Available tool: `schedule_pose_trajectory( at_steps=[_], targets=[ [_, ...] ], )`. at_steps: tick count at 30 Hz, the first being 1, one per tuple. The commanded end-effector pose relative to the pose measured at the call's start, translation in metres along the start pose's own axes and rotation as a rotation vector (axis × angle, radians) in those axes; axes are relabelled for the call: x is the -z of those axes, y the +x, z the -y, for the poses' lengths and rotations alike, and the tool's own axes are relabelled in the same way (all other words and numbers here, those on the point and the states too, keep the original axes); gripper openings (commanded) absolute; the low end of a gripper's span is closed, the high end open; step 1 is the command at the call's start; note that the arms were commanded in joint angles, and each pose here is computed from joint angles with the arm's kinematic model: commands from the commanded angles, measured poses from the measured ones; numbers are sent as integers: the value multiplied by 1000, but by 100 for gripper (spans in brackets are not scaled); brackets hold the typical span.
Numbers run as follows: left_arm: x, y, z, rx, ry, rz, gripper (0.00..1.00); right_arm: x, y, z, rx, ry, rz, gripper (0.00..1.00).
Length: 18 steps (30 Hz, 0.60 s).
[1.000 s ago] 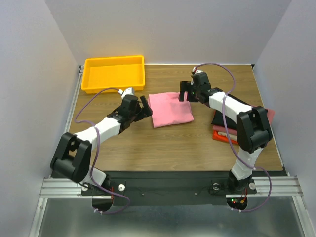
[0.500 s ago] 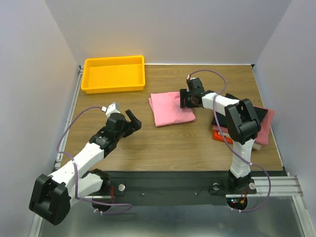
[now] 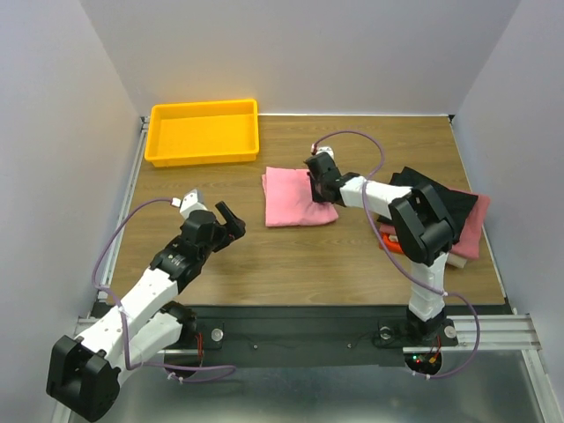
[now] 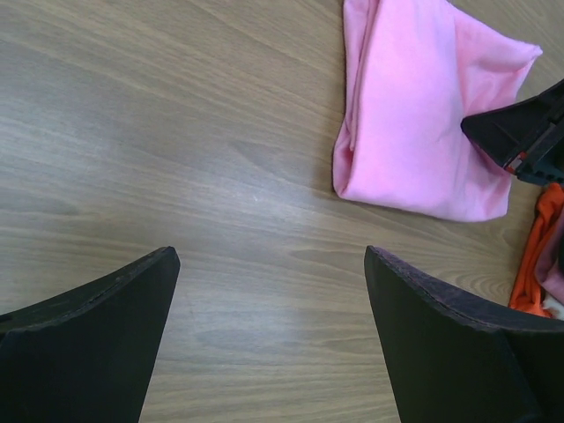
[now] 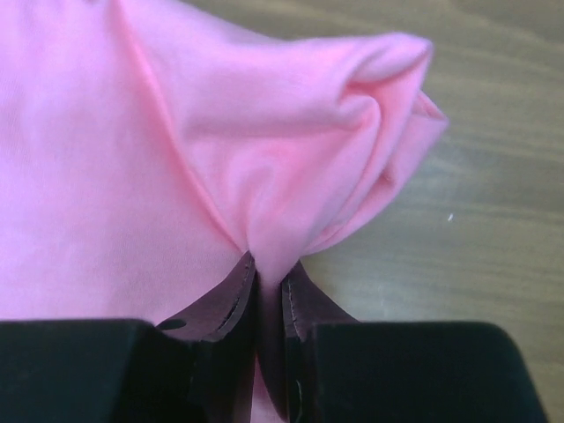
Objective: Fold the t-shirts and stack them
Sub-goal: Neatly place the folded tshirt to the corner
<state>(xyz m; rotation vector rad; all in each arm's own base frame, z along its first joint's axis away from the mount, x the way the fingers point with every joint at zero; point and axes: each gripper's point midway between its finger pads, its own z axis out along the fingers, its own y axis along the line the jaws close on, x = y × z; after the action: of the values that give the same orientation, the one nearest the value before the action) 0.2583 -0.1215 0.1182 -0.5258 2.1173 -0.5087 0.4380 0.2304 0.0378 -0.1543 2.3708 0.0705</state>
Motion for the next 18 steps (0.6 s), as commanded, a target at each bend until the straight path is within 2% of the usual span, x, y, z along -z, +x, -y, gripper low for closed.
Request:
schedule_pose_trajectory(
  at_steps=[1,8,13,18],
  targets=[
    [3,-4,-8,-13,-21,32,99,46,4,38,68,267,10,0],
    [5,-8,-12,-11,-39,46,99,112,-19,88,97,458,91,0],
    [5,-12,-11,-7,-52,56,99,163,-52,119,151,573,172,0],
    [6,-16,-9,-10,-66,55,99,199,-78,144,138,623,232,0]
  ],
)
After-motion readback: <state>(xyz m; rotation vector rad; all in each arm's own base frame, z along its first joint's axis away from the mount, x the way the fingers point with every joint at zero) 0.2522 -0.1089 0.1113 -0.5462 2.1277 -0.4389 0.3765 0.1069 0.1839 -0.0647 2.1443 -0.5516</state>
